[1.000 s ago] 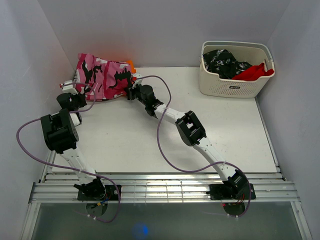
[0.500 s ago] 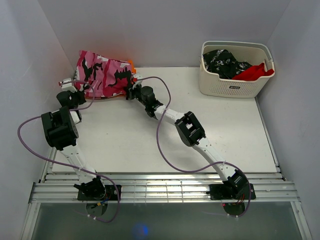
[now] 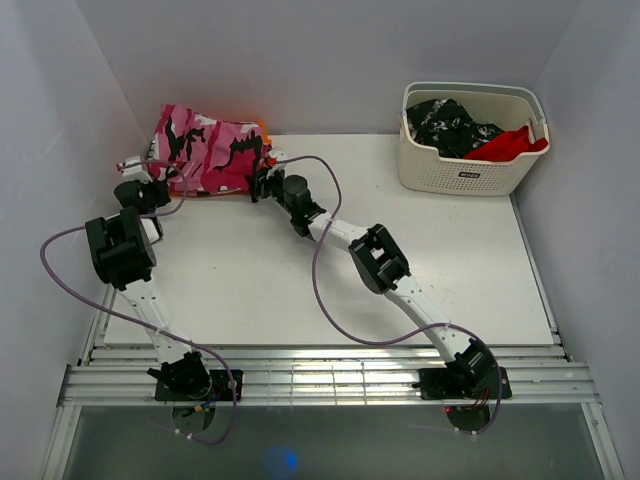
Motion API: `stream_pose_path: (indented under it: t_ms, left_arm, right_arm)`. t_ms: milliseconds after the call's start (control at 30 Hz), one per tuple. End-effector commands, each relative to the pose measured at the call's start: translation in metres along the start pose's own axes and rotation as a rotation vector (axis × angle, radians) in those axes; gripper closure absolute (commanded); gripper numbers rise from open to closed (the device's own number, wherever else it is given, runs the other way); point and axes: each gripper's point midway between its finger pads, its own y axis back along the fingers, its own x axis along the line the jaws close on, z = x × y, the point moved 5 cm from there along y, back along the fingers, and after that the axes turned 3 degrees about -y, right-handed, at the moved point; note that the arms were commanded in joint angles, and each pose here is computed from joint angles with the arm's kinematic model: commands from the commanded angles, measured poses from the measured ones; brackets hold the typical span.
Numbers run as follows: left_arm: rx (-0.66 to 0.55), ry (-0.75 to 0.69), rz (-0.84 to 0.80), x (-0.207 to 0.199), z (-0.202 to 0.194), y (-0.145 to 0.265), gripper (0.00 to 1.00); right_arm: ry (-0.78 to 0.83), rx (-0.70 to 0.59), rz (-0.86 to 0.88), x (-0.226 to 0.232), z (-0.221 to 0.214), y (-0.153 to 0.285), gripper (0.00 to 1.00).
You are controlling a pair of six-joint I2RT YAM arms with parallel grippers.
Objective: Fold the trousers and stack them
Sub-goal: Neatly place the folded trousers to the corner
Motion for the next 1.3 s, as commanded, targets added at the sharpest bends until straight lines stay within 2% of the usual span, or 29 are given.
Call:
stream_pose_path:
  t_ms: [0,100,133,200,233,267,333,367,400,433,467,500,533,567,600,667,700,767,800,867,900,933,967,1033,1067,1133,1167,1233,1267]
  left_arm:
    - [-0.077,-0.011,0.223,0.06,0.022,-0.008,1.0]
    - [-0.054,0.02,0.248,0.064,0.015,-0.013,1.0]
    - [-0.034,0.029,0.245,0.065,0.008,-0.015,1.0]
    - [-0.01,0.05,0.245,0.064,0.002,-0.017,1.0]
    - [0.004,0.058,0.245,0.064,-0.002,-0.019,1.0]
    - [0.036,0.072,0.249,0.065,-0.009,-0.019,1.0]
    - [0.056,0.103,0.259,0.066,-0.012,-0.021,0.96]
    - [0.106,0.125,0.26,0.066,-0.021,-0.021,0.92]
    - [0.127,0.14,0.252,0.064,-0.023,-0.022,0.85]
    - [0.128,0.152,0.24,0.064,-0.017,-0.027,0.69]
    - [0.18,0.17,0.235,0.062,-0.024,-0.026,0.59]
    - [0.194,0.174,0.217,0.06,-0.022,-0.028,0.51]
    - [0.188,0.176,0.215,0.06,-0.012,-0.031,0.47]
    - [0.22,0.185,0.218,0.059,-0.011,-0.029,0.35]
    - [0.227,0.186,0.228,0.06,-0.006,-0.028,0.28]
    - [0.263,0.189,0.235,0.06,0.004,-0.024,0.22]
    - [0.255,0.179,0.23,0.059,0.02,-0.021,0.21]
    - [0.282,0.153,0.217,0.055,0.034,-0.012,0.2]
    - [0.257,0.101,0.198,0.053,0.057,-0.004,0.19]
    - [0.284,0.041,0.102,0.041,0.071,0.008,0.18]
    - [0.277,0.0,0.055,0.035,0.081,0.013,0.18]
    - [0.246,-0.1,0.008,0.03,0.101,0.021,0.18]
    - [0.243,-0.13,-0.063,0.021,0.106,0.026,0.18]
    - [0.214,-0.233,-0.165,0.013,0.122,0.028,0.2]
    - [0.217,-0.244,-0.237,0.005,0.121,0.028,0.21]
    - [0.196,-0.311,-0.283,0.001,0.131,0.02,0.25]
    - [0.233,-0.31,-0.304,0.001,0.115,0.012,0.25]
    - [0.246,-0.351,-0.319,-0.005,0.114,-0.003,0.28]
    - [0.28,-0.338,-0.338,-0.005,0.095,-0.013,0.28]
  right_arm:
    - [0.05,-0.241,-0.122,-0.037,0.067,-0.008,0.39]
    - [0.072,-0.246,-0.142,-0.043,0.069,-0.006,0.21]
    - [0.073,-0.245,-0.144,-0.045,0.071,-0.005,0.1]
    - [0.08,-0.228,-0.147,-0.05,0.079,-0.002,0.02]
    - [0.084,-0.22,-0.152,-0.052,0.082,0.001,0.01]
    - [0.096,-0.243,-0.16,-0.056,0.105,0.003,0.03]
    - [0.103,-0.185,-0.164,-0.063,0.101,0.011,0.07]
    - [0.107,-0.204,-0.168,-0.067,0.127,0.013,0.08]
    - [0.109,-0.164,-0.158,-0.069,0.122,0.019,0.1]
    - [0.109,-0.127,-0.156,-0.071,0.123,0.022,0.1]
    - [0.113,-0.143,-0.155,-0.072,0.152,0.027,0.1]
    - [0.109,-0.125,-0.137,-0.072,0.157,0.031,0.1]
    - [0.106,-0.082,-0.128,-0.073,0.151,0.038,0.1]
    - [0.104,-0.059,-0.117,-0.072,0.17,0.044,0.1]
    - [0.103,-0.033,-0.08,-0.068,0.176,0.048,0.1]
    - [0.09,0.003,-0.065,-0.067,0.197,0.06,0.1]
    - [0.078,0.077,-0.02,-0.064,0.193,0.067,0.1]
    - [0.065,0.116,-0.003,-0.066,0.213,0.079,0.1]
    - [0.046,0.198,0.023,-0.065,0.207,0.088,0.1]
    - [0.047,0.237,0.042,-0.069,0.223,0.102,0.1]
    - [0.039,0.267,0.078,-0.067,0.225,0.109,0.1]
    - [0.013,0.332,0.081,-0.07,0.217,0.119,0.1]
    - [0.005,0.338,0.079,-0.076,0.227,0.127,0.1]
    - [0.004,0.411,0.086,-0.083,0.219,0.144,0.1]
    - [-0.001,0.419,0.076,-0.091,0.223,0.151,0.1]
    - [-0.019,0.466,0.083,-0.096,0.217,0.163,0.1]
    - [-0.025,0.473,0.07,-0.102,0.219,0.167,0.1]
    - [-0.039,0.492,0.07,-0.107,0.216,0.172,0.1]
    - [-0.046,0.506,0.06,-0.111,0.215,0.176,0.1]
